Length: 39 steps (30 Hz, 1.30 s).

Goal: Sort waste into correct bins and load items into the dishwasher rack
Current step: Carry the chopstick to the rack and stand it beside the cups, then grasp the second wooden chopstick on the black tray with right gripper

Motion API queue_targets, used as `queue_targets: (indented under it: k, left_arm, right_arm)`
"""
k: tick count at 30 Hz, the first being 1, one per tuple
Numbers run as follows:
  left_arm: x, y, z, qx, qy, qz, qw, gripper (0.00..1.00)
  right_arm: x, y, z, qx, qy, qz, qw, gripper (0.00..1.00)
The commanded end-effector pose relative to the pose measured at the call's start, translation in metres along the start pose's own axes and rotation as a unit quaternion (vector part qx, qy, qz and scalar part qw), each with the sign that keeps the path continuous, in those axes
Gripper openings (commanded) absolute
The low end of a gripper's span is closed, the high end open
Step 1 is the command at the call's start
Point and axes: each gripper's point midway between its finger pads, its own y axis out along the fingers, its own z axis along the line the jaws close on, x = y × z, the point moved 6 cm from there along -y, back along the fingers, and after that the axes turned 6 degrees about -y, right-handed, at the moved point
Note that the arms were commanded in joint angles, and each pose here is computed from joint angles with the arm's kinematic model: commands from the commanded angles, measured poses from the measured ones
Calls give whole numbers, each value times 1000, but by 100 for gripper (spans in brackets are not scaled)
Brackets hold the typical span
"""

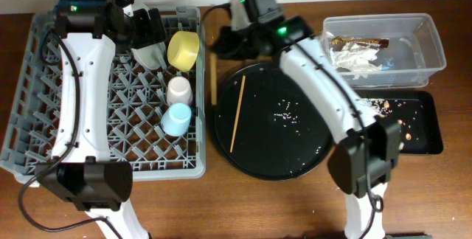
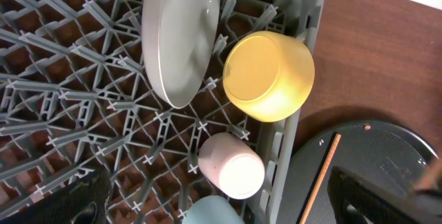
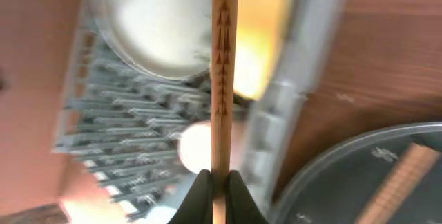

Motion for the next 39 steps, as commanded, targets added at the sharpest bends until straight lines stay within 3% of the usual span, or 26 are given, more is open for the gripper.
queue_targets:
  k: [1, 8, 12, 14, 28, 30, 33, 39]
  left_arm:
    - [4, -24, -1, -10, -2, -28, 1000, 99]
    - [4, -24, -1, -10, -2, -28, 1000, 99]
    - [4, -24, -1, -10, -2, -28, 1000, 99]
    - [4, -24, -1, -10, -2, -28, 1000, 99]
    - [-5, -23, 2, -4, -2, -4, 1000, 99]
    - [-1, -27, 9, 22, -2, -20, 1000, 99]
    - [5, -52, 28, 83, -9, -72, 994, 99]
    - [9, -135, 57, 150, -38, -202, 967, 99]
  right_arm:
    - [-16, 39, 33, 69, 32, 33, 997, 4]
    - [-43, 79, 103, 129, 1, 36, 991, 4]
    - [-48, 82, 115, 140, -10, 35, 989, 50]
    - [-44, 81, 110, 138, -7, 32, 990, 60]
    - [0, 29, -3, 80, 41, 23, 996, 63]
    - [-8, 20, -27, 30, 66, 45, 996, 63]
    - [-39, 13, -69, -129, 98, 97, 982, 63]
    - [-64, 23, -86, -314, 68, 96, 942, 54]
